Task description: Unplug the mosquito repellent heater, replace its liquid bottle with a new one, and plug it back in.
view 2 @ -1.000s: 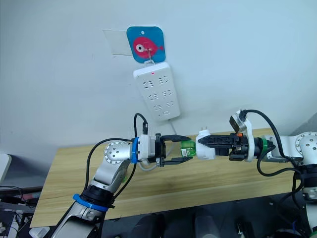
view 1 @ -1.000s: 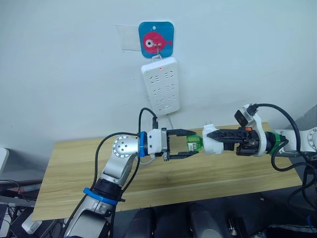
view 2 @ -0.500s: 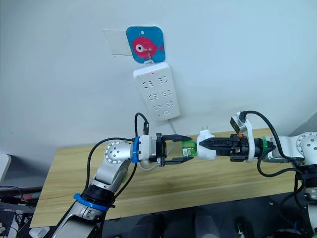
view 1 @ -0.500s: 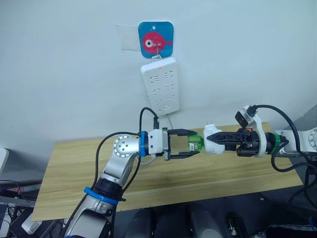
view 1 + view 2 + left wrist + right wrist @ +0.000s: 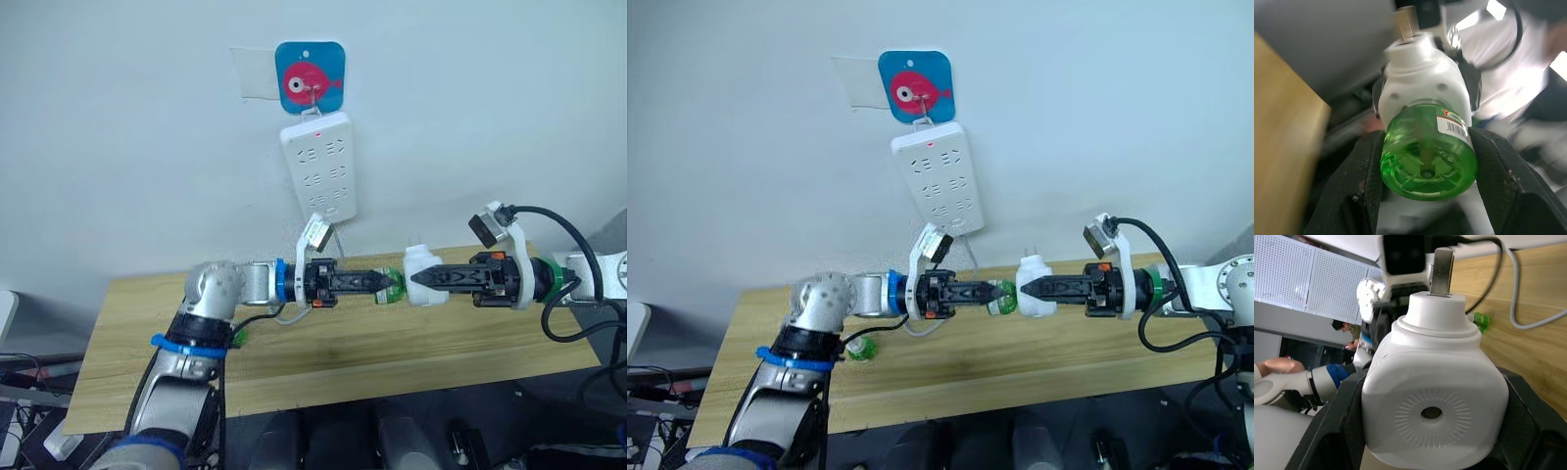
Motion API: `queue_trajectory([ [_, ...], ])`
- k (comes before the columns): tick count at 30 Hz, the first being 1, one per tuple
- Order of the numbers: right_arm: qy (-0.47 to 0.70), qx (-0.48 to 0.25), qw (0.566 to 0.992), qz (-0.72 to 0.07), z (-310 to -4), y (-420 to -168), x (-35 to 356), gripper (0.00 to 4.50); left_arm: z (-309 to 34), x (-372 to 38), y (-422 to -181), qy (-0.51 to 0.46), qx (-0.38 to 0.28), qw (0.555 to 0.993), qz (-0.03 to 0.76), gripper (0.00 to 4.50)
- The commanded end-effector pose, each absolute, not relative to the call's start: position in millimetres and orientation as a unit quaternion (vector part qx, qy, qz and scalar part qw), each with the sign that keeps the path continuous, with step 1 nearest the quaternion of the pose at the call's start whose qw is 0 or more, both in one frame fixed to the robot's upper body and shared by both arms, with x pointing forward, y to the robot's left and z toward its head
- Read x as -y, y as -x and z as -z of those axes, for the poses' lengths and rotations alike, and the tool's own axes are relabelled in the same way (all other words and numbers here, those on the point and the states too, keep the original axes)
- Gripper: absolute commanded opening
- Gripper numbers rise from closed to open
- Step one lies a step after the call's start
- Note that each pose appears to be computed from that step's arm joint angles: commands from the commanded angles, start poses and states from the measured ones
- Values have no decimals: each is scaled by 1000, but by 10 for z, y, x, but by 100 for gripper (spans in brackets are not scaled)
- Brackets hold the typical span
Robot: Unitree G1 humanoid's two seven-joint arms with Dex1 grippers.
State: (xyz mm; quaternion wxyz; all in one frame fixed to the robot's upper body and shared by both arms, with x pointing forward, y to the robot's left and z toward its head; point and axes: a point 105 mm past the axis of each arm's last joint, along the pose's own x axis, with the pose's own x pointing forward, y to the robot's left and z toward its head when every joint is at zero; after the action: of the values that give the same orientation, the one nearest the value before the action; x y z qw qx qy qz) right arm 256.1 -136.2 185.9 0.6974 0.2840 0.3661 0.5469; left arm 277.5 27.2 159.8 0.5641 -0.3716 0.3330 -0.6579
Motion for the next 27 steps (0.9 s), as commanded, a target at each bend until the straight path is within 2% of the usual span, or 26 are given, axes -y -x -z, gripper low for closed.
queue_trajectory([
  [1,-266,-372,689,-562,-1862,-2458,1352,303,-1580,-379,-2796,385,-361,565,634,227],
  [3,-268,-374,689,-560,-1839,-2460,1355,303,-1574,-357,-2748,374,-359,566,641,227],
  [10,-280,-366,691,-557,-1845,-2489,1361,303,-1545,-379,-2730,364,-336,596,632,449],
  [14,-291,-364,689,-556,-1868,-2497,1385,303,-1539,-436,-2764,356,-306,632,617,449],
  [17,-304,-363,687,-552,-1893,-2505,1429,303,-1673,-519,-2742,314,-253,665,629,449],
  [20,-315,-363,689,-542,-1891,-2525,1487,303,-1759,-589,-2559,194,-185,694,668,449],
  [23,-337,-360,689,-531,-1893,-2588,1539,303,-1756,-684,-2356,-8,-50,712,700,449],
  [25,-342,-361,689,-527,-1878,-2604,1551,303,-1640,-700,-2301,-129,39,703,698,449],
  [27,-344,-364,686,-528,-1872,-2606,1549,303,-1588,-698,-2354,-177,106,710,673,449],
])
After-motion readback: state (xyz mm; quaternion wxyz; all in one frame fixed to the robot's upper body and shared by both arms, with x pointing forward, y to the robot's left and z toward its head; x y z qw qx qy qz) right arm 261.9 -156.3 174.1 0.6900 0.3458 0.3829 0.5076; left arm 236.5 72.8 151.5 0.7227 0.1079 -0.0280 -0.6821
